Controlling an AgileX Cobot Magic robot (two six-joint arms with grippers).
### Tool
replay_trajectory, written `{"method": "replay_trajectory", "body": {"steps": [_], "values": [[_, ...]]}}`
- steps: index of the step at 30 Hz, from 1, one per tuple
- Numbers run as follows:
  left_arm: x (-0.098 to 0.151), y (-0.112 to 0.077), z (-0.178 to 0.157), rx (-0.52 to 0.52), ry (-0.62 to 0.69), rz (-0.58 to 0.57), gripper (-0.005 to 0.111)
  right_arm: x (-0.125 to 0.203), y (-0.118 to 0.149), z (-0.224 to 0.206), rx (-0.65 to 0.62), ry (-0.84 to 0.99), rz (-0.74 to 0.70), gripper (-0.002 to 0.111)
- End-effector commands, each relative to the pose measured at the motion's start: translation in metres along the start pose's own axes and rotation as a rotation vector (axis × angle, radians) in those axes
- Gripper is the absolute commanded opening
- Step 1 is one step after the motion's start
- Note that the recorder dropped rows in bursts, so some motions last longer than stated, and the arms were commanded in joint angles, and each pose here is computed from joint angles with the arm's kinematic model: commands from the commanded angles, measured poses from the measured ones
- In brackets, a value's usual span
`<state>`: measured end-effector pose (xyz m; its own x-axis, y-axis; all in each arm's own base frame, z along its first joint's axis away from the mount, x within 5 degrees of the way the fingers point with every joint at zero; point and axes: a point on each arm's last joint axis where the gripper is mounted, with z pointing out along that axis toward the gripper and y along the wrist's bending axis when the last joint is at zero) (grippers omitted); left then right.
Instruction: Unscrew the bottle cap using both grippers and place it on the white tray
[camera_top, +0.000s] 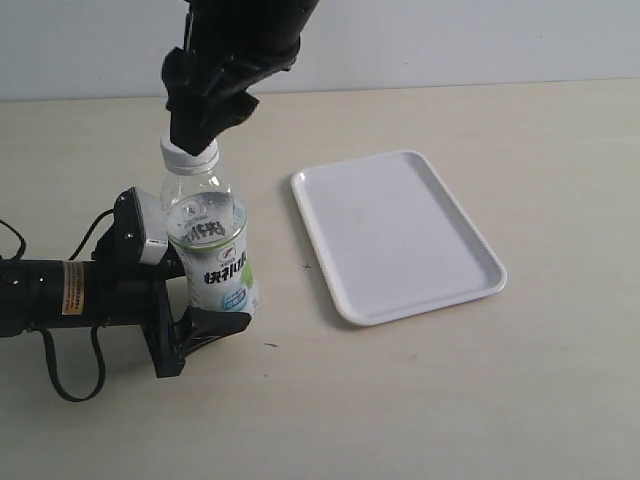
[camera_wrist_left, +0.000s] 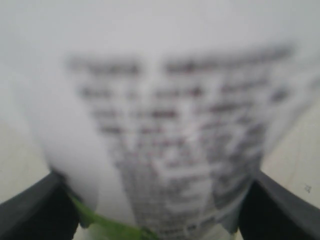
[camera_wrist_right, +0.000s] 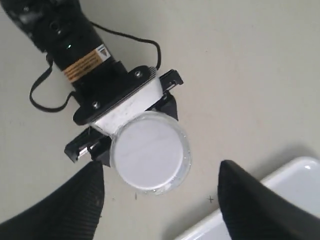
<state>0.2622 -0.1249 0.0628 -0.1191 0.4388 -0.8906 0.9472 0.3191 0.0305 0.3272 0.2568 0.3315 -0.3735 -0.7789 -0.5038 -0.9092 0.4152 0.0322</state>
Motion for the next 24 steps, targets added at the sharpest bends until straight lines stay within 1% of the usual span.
{"method": "replay_trajectory", "body": {"steps": [1, 5, 8, 12, 16, 21, 24], "values": [[-0.004, 0.000, 0.000, 0.004, -0.015, 0.014, 0.000, -0.012, -0.006, -0.011, 0.080, -0.132, 0.267, 0.073], [-0.004, 0.000, 0.000, 0.004, -0.015, 0.014, 0.000, -0.014, -0.010, -0.005, 0.090, -0.151, 0.322, 0.074], [-0.004, 0.000, 0.000, 0.004, -0.015, 0.014, 0.000, -0.011, -0.012, 0.005, 0.079, -0.108, 0.358, 0.073], [-0.004, 0.000, 0.000, 0.006, -0.014, 0.015, 0.000, -0.007, -0.013, 0.015, 0.060, -0.063, 0.365, 0.072], [-0.004, 0.000, 0.000, 0.006, -0.014, 0.015, 0.000, -0.008, -0.011, 0.015, 0.042, -0.061, 0.373, 0.072], [-0.004, 0.000, 0.000, 0.006, -0.014, 0.015, 0.000, -0.004, -0.008, 0.015, 0.018, -0.016, 0.373, 0.072], [-0.004, 0.000, 0.000, 0.006, -0.014, 0.015, 0.000, -0.004, -0.006, 0.015, 0.000, -0.014, 0.354, 0.072]]}}
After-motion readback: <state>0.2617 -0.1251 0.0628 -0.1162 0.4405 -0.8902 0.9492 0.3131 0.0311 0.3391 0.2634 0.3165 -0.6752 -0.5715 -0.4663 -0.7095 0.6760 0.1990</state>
